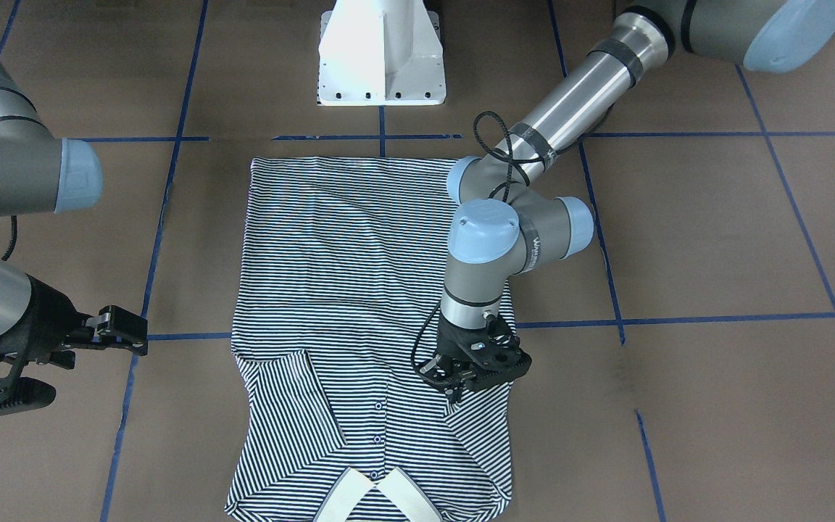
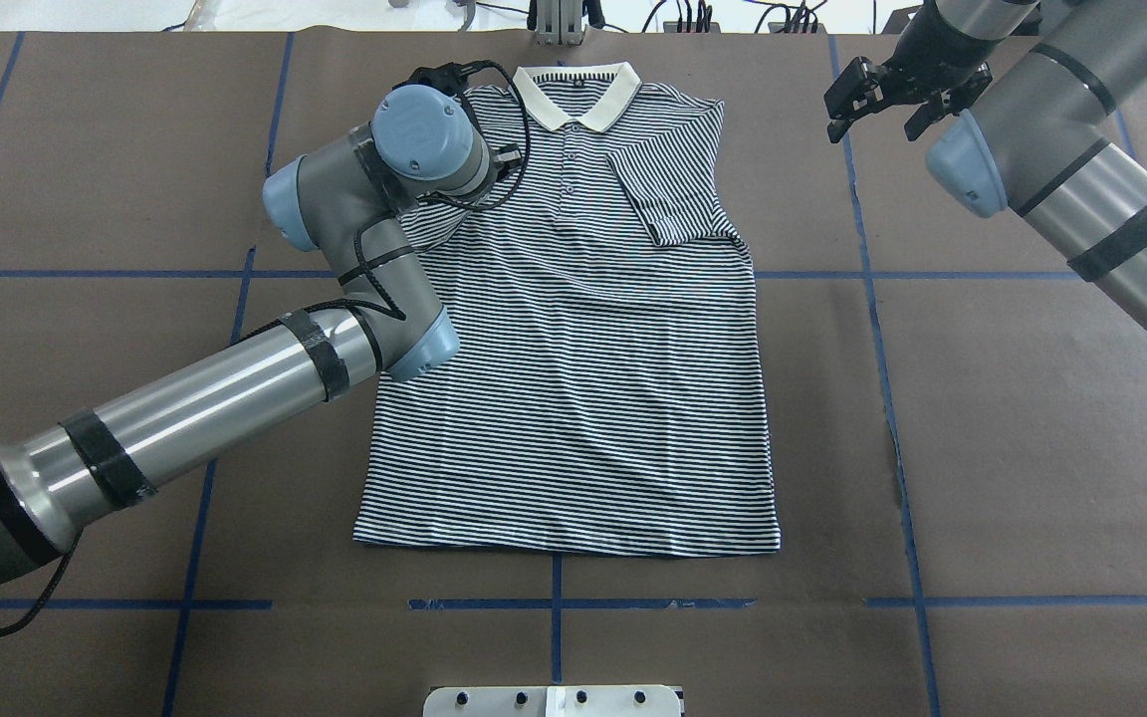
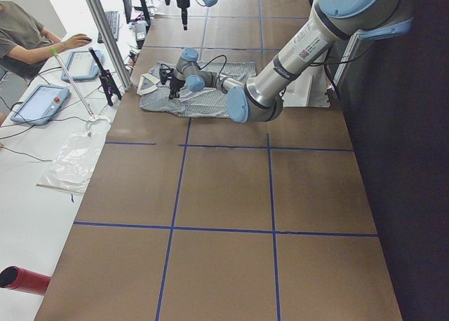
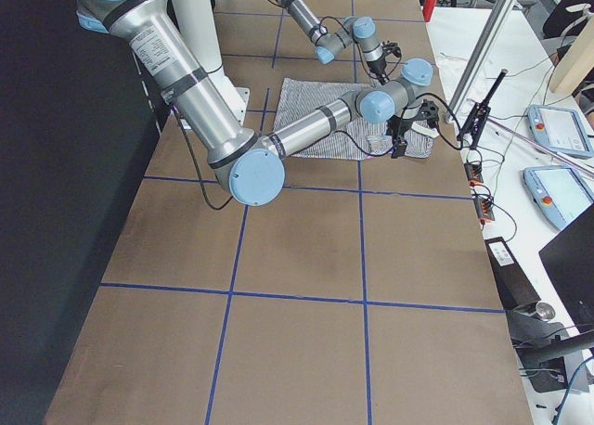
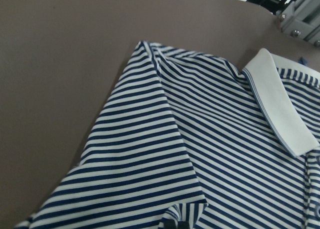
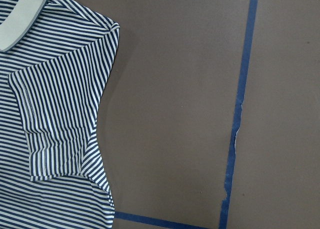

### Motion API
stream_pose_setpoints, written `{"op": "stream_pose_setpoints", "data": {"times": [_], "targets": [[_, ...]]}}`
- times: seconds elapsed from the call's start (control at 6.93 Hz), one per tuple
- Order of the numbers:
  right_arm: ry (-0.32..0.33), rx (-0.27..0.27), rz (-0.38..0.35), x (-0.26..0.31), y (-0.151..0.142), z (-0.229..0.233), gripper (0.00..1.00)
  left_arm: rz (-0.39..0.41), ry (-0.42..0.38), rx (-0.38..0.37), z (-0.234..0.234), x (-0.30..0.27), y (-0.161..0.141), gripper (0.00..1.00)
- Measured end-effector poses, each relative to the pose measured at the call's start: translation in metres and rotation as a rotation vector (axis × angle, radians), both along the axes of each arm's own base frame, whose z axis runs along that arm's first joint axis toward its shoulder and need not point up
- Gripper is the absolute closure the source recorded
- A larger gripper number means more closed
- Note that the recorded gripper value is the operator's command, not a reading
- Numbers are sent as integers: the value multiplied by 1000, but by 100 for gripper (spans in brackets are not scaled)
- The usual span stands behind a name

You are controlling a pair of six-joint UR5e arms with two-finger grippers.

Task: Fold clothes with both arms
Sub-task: 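Grasp the sleeve nearest the left gripper and fold it inward onto the shirt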

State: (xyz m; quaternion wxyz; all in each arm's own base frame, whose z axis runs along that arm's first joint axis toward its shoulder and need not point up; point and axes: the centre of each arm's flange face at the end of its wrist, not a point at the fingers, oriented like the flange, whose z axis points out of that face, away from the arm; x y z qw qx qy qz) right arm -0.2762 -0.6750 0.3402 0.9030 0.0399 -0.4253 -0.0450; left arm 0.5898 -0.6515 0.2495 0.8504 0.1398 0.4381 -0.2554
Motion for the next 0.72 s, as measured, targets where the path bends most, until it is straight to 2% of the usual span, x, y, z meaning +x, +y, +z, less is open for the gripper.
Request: {"op": "stream_pose_setpoints", "data": {"times": [0.29, 0.43, 0.58, 0.72], "targets": [[0, -1, 1, 0, 0, 0, 0, -26, 21, -4, -15, 6, -2, 100], [1, -1, 1, 0, 0, 1, 0, -33, 35, 7, -21, 4, -4, 55], [2, -1, 0, 0, 0, 1, 0, -36, 43, 14, -23, 3, -5, 1], [2, -2, 0, 0, 0, 2, 0, -39, 49, 21, -24, -1, -8, 0]]}}
